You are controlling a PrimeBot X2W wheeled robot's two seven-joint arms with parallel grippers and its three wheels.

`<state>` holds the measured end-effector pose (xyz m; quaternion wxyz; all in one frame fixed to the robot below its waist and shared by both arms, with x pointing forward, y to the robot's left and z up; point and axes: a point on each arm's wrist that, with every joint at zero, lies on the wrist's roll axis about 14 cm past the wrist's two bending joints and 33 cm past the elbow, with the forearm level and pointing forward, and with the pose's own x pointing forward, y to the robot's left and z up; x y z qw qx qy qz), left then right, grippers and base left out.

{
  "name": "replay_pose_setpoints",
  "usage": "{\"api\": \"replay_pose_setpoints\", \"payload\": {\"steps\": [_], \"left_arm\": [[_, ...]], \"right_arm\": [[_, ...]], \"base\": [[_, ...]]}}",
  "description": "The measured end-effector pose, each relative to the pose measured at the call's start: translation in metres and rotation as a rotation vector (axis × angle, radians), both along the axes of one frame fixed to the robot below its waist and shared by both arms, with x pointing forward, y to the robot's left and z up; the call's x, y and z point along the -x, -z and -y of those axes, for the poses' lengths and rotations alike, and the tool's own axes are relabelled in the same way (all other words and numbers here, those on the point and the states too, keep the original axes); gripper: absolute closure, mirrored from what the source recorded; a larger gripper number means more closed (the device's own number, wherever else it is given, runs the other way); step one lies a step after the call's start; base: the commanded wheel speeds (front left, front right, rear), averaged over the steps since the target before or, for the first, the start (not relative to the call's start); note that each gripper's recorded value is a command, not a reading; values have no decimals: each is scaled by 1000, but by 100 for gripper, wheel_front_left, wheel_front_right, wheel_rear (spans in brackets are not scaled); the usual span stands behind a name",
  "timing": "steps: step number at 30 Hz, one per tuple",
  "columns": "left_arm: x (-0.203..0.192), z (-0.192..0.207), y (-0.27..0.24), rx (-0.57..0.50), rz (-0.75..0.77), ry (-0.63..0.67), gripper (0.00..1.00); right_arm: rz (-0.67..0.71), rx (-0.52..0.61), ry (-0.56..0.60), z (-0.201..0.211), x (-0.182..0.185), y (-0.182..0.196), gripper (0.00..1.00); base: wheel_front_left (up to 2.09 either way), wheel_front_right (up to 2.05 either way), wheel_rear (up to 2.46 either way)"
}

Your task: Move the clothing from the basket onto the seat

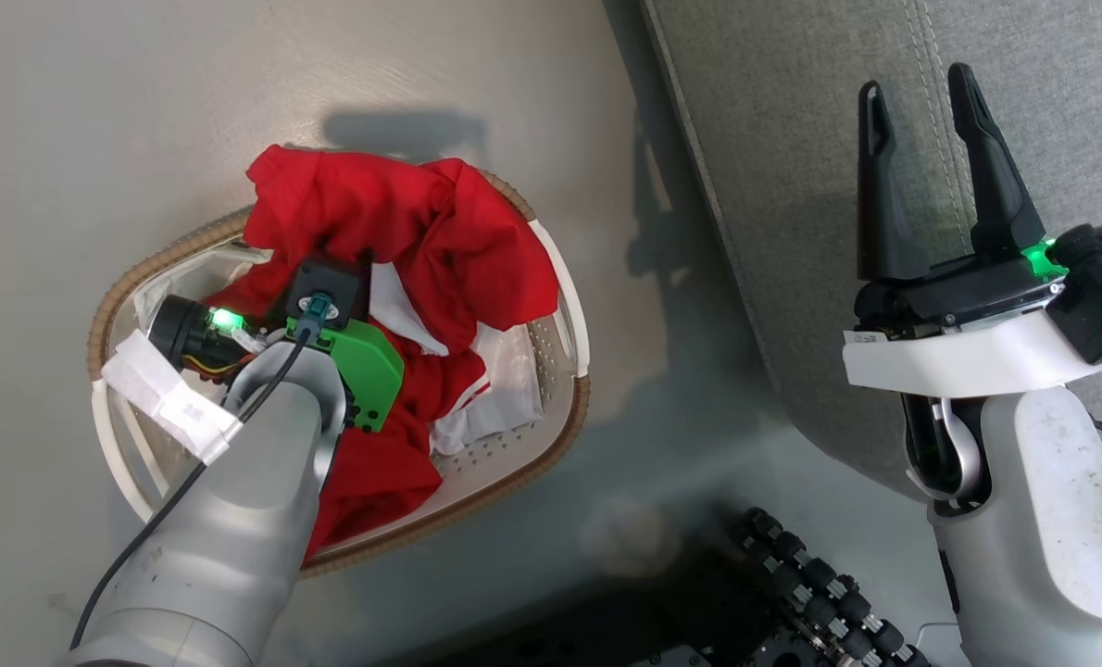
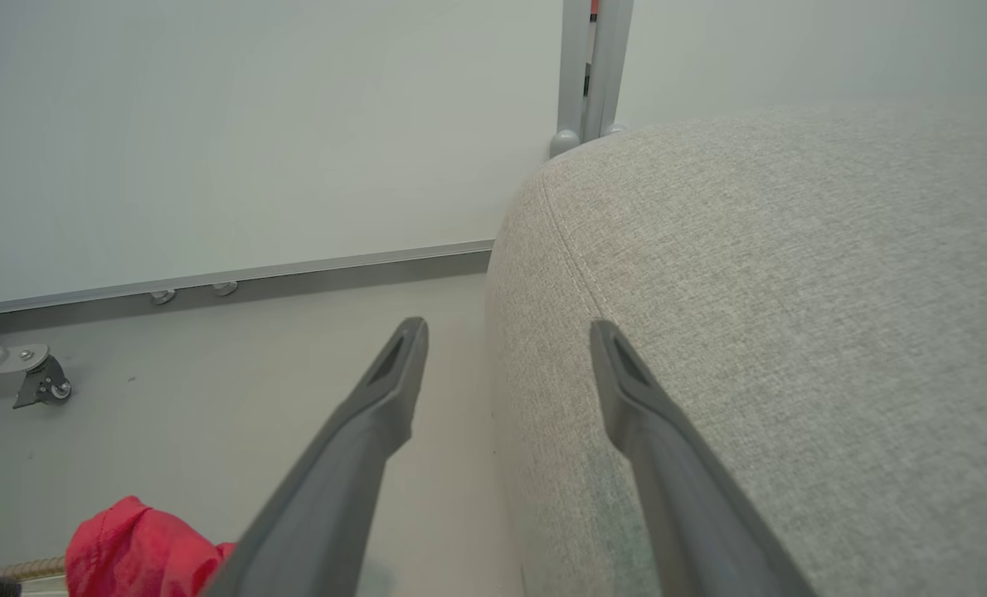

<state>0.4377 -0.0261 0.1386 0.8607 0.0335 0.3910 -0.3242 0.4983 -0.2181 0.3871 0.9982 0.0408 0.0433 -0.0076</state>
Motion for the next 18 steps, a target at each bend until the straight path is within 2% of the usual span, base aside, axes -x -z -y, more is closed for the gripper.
{"api": "replay_pose_setpoints", "payload": {"steps": [1,2,9,18], "left_arm": [[-1,1,0,2,2,-4,92],[-3,4,0,10,3,-8,100],[-16,9,-18,69,40,-66,100],[-18,5,-56,119,127,-81,100]], "right_arm": [[-2,2,1,1,0,1,0],[-3,3,2,1,0,1,0],[1,-3,4,0,0,0,0],[31,-19,-15,-9,-1,-14,0]], "base": [[0,0,0],[0,0,0],[0,0,0],[0,0,0]]}}
